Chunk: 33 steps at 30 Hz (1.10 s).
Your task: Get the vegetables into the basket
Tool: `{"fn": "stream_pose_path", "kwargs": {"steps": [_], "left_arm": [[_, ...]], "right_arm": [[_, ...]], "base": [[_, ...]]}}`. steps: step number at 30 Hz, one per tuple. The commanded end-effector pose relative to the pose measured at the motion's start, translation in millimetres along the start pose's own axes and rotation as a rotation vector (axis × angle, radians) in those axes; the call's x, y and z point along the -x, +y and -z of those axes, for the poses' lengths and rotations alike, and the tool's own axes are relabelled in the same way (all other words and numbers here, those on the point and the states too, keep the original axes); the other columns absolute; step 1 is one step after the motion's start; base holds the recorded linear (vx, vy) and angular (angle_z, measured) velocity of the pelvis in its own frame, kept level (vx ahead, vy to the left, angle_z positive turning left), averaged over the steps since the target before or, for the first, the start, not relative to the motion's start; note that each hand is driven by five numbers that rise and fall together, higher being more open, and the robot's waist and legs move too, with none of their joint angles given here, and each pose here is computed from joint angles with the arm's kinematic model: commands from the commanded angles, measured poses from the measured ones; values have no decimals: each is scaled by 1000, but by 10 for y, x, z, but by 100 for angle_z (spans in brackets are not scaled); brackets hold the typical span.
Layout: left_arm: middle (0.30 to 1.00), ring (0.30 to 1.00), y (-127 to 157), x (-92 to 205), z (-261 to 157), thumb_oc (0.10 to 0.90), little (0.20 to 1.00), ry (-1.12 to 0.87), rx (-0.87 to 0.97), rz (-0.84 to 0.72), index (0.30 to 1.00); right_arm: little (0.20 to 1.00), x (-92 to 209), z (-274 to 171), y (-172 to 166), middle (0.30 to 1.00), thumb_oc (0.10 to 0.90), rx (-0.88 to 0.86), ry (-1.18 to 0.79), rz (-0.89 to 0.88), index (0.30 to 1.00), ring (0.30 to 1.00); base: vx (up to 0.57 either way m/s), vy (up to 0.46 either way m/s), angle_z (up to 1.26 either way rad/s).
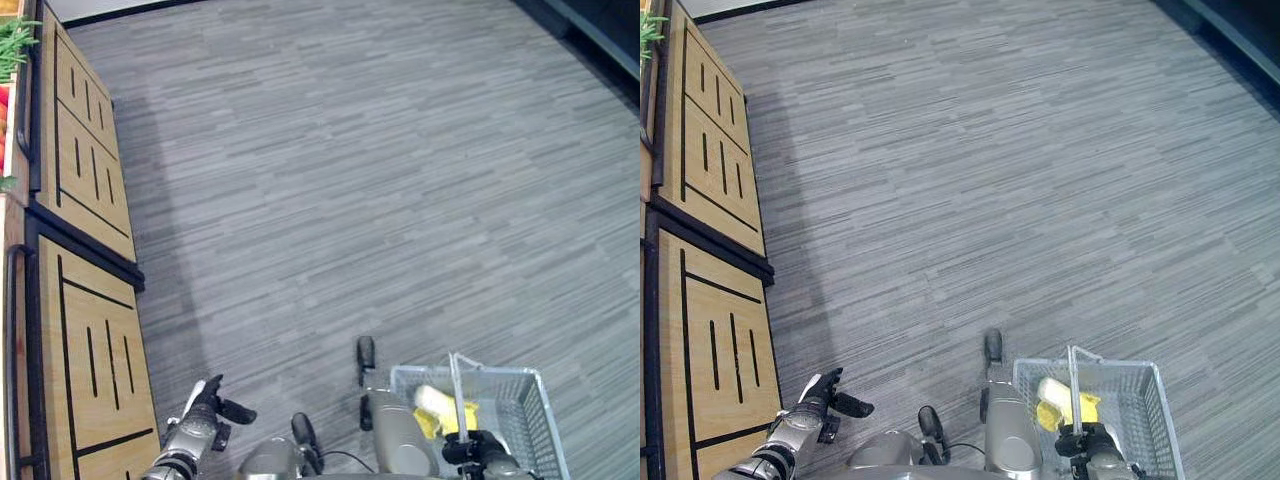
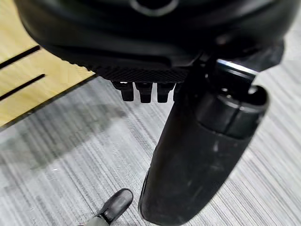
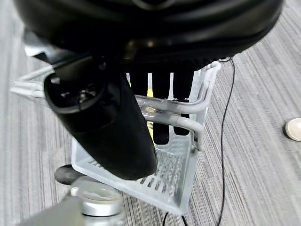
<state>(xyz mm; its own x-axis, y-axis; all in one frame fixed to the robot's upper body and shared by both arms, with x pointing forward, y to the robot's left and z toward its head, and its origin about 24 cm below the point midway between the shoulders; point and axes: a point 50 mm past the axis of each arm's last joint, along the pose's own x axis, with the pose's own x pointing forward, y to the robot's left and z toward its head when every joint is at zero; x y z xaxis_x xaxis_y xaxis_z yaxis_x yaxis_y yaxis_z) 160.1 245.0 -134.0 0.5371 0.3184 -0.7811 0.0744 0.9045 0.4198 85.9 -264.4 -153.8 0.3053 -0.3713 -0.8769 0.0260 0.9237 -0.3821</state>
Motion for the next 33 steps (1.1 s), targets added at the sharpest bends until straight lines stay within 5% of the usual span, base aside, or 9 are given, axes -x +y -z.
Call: {"fn": "stream_pose_path", "kwargs": {"steps": [1,22,33], "left_arm": [[1000,1000,-24,-9,-109,900,1000,-41,46,-10,1000],[1000,1000,-123,-12,-87,900,1000,0,62,36,1000],[1000,1000,-87,-15,-91,900,1000,-15,10,32,1000]], "right_arm": [[300,-19,-75,-107,300,400,38,-30,23,300,300],[300,-28,-75,-257,300,400,83,-30,36,300,300],[300,-37,-172,-364,300,400,30,-51,78,300,300]], "base": [[285,-257,72],[174,-180,31],[128,164,6]]}}
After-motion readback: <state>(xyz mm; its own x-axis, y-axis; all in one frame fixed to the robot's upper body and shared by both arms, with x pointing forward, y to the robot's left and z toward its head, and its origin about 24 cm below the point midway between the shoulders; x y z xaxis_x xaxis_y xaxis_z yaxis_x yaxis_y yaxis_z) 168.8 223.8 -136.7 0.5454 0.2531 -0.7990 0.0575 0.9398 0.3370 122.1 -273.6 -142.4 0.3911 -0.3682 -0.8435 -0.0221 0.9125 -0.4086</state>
